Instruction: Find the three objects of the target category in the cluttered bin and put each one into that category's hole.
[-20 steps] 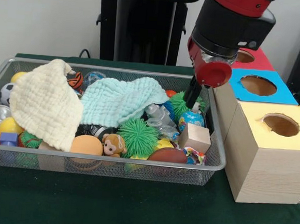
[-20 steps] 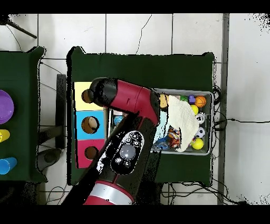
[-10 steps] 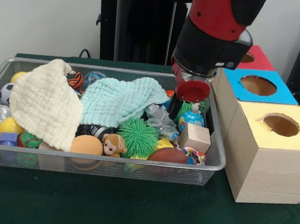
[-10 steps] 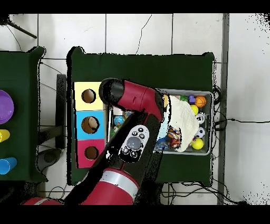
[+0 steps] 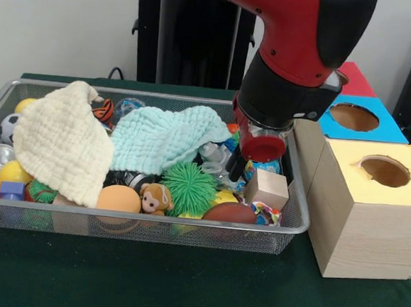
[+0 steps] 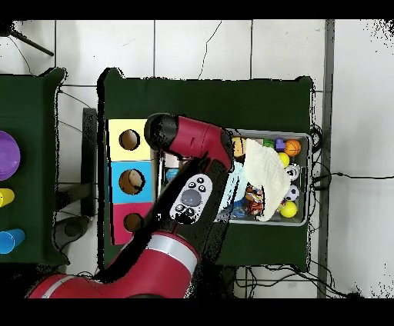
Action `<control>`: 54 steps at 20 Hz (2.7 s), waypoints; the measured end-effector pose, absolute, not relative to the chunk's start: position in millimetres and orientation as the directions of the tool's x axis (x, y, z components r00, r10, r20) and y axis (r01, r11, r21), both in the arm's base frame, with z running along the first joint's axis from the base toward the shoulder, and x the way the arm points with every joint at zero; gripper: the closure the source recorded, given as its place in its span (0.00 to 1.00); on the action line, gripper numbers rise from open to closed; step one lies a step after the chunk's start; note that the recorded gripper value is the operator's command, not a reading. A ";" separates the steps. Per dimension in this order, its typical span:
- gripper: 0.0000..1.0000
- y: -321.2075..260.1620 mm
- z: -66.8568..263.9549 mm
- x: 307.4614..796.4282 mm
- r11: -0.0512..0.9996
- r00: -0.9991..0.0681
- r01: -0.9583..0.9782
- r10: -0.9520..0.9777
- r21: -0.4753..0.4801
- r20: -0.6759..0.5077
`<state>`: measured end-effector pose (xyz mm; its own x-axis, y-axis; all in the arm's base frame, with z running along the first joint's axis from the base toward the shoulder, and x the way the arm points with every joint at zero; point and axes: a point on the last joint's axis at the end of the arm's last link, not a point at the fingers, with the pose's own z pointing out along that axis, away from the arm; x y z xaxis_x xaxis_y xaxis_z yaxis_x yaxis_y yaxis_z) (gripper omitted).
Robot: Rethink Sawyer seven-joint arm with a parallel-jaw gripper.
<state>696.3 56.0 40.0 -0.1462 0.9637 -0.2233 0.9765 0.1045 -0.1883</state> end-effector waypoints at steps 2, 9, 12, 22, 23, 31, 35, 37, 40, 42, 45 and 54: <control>1.00 56.7 37.7 696.7 0.108 -0.150 0.976 0.962 -0.190 -0.226; 1.00 61.8 25.6 706.5 0.131 -0.173 0.974 0.957 -0.185 -0.233; 1.00 63.2 18.6 708.5 0.138 -0.181 0.972 0.955 -0.188 -0.235; 1.00 44.4 1.4 719.1 0.145 -0.187 0.972 0.956 -0.187 -0.226; 1.00 42.1 0.2 720.1 0.147 -0.188 0.971 0.956 -0.187 -0.225; 1.00 27.1 -14.1 728.3 0.160 -0.190 0.973 0.965 -0.167 -0.182; 1.00 34.2 -18.2 730.2 0.177 -0.204 0.971 0.965 -0.161 -0.167; 1.00 38.1 -19.0 729.9 0.186 -0.213 0.969 0.963 -0.161 -0.166; 1.00 45.1 -18.7 730.4 0.198 -0.224 0.967 0.960 -0.160 -0.167; 1.00 53.9 -18.0 730.5 0.211 -0.237 0.965 0.957 -0.158 -0.168; 1.00 62.3 -16.4 730.9 0.222 -0.247 0.963 0.954 -0.155 -0.168; 0.00 98.3 -3.9 727.8 0.264 -0.289 0.952 0.943 -0.157 -0.164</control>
